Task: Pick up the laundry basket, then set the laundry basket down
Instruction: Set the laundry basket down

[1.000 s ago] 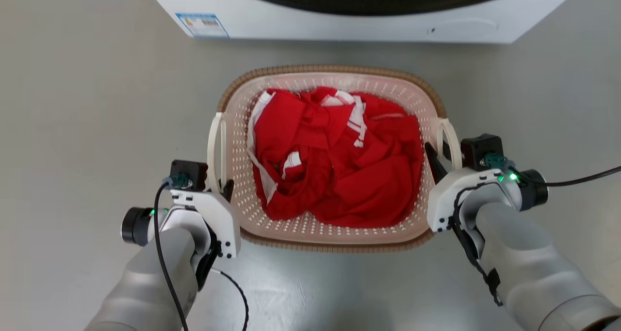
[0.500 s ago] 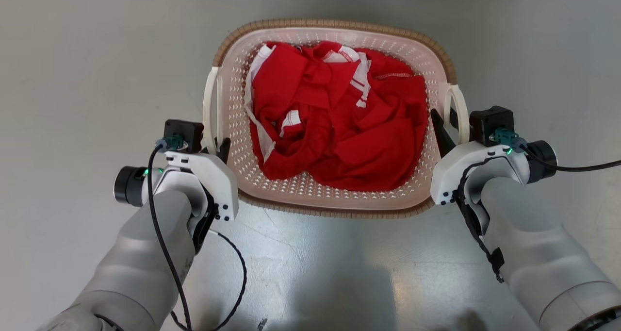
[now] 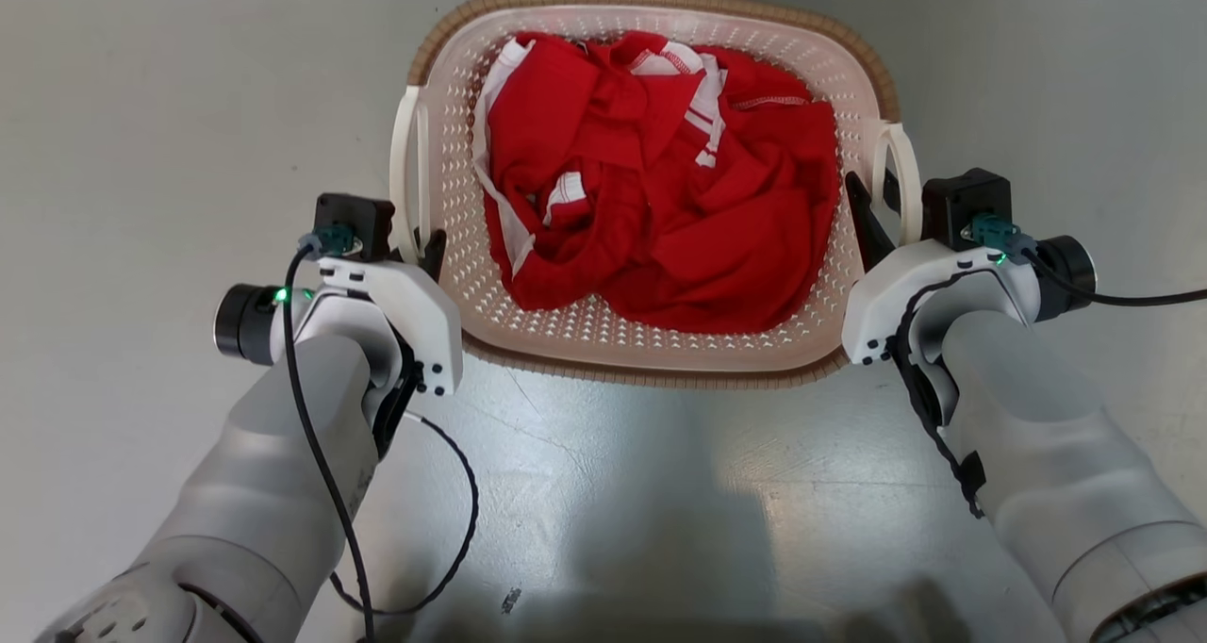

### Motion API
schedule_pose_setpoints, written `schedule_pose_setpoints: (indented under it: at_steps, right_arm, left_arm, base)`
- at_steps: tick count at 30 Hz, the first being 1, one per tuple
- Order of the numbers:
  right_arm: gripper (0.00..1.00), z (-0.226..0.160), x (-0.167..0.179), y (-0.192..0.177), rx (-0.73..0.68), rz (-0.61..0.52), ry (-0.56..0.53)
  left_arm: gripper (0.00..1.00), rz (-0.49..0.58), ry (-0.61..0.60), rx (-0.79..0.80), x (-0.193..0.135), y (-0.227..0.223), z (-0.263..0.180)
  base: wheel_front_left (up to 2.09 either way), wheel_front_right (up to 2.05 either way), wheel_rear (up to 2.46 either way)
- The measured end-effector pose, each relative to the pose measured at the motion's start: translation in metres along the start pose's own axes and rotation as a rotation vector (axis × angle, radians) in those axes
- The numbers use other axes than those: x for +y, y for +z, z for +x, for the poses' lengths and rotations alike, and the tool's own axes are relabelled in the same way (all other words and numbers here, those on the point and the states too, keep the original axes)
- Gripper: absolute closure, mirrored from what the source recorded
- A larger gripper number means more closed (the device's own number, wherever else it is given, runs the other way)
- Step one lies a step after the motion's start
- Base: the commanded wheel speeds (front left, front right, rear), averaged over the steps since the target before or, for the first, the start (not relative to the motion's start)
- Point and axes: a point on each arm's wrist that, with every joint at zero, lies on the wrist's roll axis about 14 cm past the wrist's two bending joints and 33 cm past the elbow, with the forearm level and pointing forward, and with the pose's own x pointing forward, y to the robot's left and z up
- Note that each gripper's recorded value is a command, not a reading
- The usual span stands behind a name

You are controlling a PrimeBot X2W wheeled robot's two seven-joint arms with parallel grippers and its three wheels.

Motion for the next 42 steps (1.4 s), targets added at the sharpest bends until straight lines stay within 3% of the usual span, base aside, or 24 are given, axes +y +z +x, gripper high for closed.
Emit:
schedule_pose_setpoints:
  at_steps: [42]
  right_arm:
    - [1.00,0.031,-0.017,-0.015,0.019,-0.001,-0.010]
  left_arm:
    - [1.00,0.024,0.001,0.026,0.011,0.000,0.033]
  base:
    - [0.00,0.00,0.00]
